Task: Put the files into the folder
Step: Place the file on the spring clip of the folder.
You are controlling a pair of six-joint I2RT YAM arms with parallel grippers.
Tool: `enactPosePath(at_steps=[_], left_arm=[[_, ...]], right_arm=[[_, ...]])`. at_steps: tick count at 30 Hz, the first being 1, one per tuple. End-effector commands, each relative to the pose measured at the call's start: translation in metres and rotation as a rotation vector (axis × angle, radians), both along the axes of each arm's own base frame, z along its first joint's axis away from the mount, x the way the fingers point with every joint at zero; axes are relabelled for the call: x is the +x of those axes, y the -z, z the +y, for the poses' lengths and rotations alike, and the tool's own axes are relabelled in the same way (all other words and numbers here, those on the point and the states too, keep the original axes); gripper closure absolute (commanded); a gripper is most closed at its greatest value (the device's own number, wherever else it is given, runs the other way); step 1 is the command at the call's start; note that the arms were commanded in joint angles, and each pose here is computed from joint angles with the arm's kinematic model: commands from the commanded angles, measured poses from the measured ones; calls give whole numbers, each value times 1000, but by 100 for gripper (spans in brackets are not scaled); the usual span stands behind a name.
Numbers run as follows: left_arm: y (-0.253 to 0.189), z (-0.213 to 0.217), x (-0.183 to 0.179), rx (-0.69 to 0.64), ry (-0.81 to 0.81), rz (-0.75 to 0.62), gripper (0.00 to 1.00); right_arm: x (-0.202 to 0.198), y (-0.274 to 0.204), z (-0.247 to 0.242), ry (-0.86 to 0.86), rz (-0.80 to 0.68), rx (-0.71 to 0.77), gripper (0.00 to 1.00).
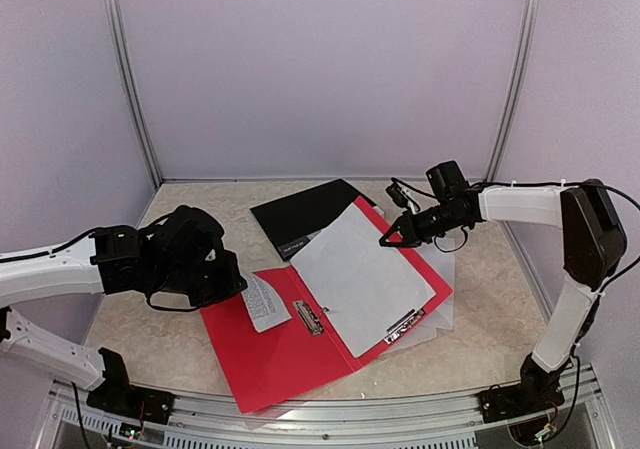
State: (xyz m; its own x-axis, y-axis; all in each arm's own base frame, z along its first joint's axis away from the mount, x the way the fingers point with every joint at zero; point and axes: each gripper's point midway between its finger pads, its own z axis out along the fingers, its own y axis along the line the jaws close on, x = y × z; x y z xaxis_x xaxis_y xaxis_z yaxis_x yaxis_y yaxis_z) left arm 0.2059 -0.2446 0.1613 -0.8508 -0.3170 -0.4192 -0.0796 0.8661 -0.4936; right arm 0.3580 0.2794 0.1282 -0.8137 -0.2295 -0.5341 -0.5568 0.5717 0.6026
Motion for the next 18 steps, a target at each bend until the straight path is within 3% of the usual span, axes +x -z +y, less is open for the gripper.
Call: enactPosePath(at_steps=[1, 6, 13, 18], left_arm=[[-56, -39, 6, -170, 178, -141, 100], [-75, -63, -5, -292, 282, -132, 100], [-18, -41, -24, -223, 182, 82, 100], [9, -30, -38, -202, 169, 163, 100]], right_arm=[[2, 3, -25, 58, -8, -47, 100], [0, 6, -30, 66, -5, -66, 100], [2, 7, -35, 86, -11, -95, 100], [4, 10, -37, 105, -16, -112, 100]])
